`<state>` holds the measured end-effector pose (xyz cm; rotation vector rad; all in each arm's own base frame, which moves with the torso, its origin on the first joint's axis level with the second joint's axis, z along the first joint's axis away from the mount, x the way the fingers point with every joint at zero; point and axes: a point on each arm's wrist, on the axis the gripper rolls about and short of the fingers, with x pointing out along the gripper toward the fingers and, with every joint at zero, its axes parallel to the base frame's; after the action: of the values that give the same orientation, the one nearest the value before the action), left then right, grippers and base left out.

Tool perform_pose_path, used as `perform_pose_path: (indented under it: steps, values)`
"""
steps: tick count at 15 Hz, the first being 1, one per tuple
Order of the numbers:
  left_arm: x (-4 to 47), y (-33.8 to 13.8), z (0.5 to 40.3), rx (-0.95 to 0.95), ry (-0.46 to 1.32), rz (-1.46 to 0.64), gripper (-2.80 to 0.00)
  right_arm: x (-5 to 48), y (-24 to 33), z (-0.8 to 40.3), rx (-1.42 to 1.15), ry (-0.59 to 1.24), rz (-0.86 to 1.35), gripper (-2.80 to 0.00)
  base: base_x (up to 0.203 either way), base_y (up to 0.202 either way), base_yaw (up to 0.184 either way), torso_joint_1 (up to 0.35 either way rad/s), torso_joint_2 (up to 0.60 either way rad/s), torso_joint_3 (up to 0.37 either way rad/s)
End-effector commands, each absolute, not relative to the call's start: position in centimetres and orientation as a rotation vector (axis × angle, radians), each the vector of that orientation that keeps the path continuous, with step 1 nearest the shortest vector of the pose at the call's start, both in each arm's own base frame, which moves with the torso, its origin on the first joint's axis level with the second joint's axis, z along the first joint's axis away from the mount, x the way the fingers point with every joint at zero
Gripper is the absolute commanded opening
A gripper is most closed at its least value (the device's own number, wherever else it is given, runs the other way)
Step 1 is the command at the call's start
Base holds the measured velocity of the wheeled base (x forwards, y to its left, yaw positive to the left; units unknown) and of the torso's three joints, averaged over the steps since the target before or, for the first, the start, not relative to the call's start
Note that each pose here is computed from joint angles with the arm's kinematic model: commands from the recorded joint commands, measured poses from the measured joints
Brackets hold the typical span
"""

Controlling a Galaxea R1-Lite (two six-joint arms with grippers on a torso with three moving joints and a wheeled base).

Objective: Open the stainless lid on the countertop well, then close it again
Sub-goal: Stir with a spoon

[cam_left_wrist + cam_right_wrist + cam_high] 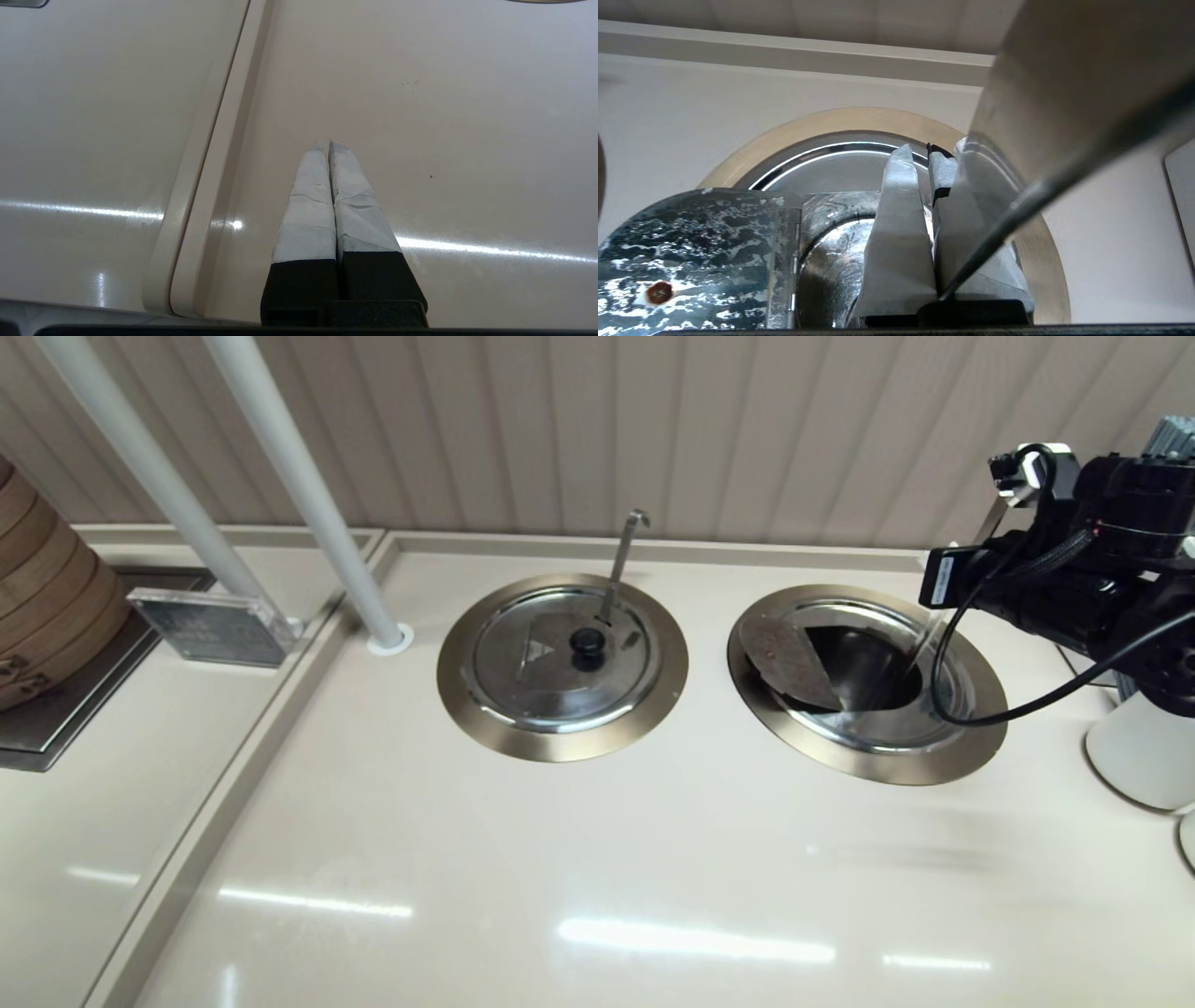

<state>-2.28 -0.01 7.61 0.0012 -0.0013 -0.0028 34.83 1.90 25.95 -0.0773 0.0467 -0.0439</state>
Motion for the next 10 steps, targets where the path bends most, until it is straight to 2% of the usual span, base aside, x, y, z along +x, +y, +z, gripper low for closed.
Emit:
perform_pose_path:
  steps: [1,6,10]
  values:
    - [-2.3,0.0,7.6,0.002,0.000,-0.003,-2.80,35.6,1.8,25.2,-0.079,0.065,-0.052,-2.80,0.000,0.000,0.000,0.000,0.00,0.000]
    - [-2.3,0.0,7.6,0.002,0.000,-0.003,-2.80,35.6,3.2,26.1,0.049,0.008,-0.006,-2.80,0.000,0.000,0.000,0.000,0.00,0.000]
    - [-2.3,0.0,7.6,0.002,0.000,-0.003,-2.80,35.5,3.3,25.9,0.041,0.026,0.002,-2.80,0.000,0.000,0.000,0.000,0.00,0.000]
